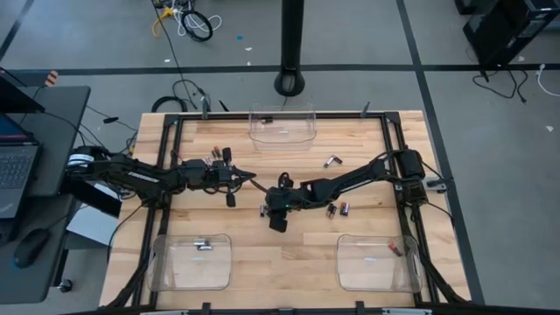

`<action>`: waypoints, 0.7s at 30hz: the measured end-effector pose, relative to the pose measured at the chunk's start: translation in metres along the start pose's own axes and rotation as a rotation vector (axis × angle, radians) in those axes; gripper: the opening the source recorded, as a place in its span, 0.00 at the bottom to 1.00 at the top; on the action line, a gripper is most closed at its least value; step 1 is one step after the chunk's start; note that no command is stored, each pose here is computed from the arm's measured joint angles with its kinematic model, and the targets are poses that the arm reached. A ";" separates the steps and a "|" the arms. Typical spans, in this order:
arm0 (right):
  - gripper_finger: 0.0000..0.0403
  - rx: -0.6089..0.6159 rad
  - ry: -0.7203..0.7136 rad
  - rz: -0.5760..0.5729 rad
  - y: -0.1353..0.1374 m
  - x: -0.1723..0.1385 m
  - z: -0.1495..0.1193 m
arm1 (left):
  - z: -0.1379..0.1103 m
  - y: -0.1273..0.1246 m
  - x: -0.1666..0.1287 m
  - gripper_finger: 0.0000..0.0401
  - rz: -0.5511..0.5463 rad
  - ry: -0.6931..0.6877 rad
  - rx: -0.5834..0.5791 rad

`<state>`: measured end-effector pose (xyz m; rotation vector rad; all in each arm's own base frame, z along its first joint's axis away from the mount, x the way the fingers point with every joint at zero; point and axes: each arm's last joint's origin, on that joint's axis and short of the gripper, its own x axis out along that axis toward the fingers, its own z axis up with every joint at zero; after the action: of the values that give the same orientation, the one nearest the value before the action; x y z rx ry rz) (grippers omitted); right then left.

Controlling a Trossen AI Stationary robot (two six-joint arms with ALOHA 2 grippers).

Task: Sort batteries
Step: Put the red battery into the bottom right transparent bin

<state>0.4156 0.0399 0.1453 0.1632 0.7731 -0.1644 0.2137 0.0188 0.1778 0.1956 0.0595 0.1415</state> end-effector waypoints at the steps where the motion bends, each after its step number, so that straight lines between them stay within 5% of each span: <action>1: 0.32 0.001 0.000 0.002 0.000 0.000 0.000 | 0.000 0.000 0.000 0.03 0.000 0.000 0.000; 7: 0.24 -0.001 0.008 0.009 0.001 0.000 -0.001 | 0.000 0.000 0.000 0.03 0.000 0.000 0.000; 14: 0.03 -0.028 0.044 0.027 0.001 0.000 -0.004 | 0.000 0.000 0.000 0.03 0.000 -0.001 0.000; 21: 0.04 -0.035 0.037 0.074 0.002 0.001 -0.007 | 0.000 0.000 0.000 0.03 0.000 -0.001 0.000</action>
<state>0.4121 0.0433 0.1403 0.1620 0.8053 -0.0777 0.2137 0.0188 0.1779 0.1956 0.0590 0.1412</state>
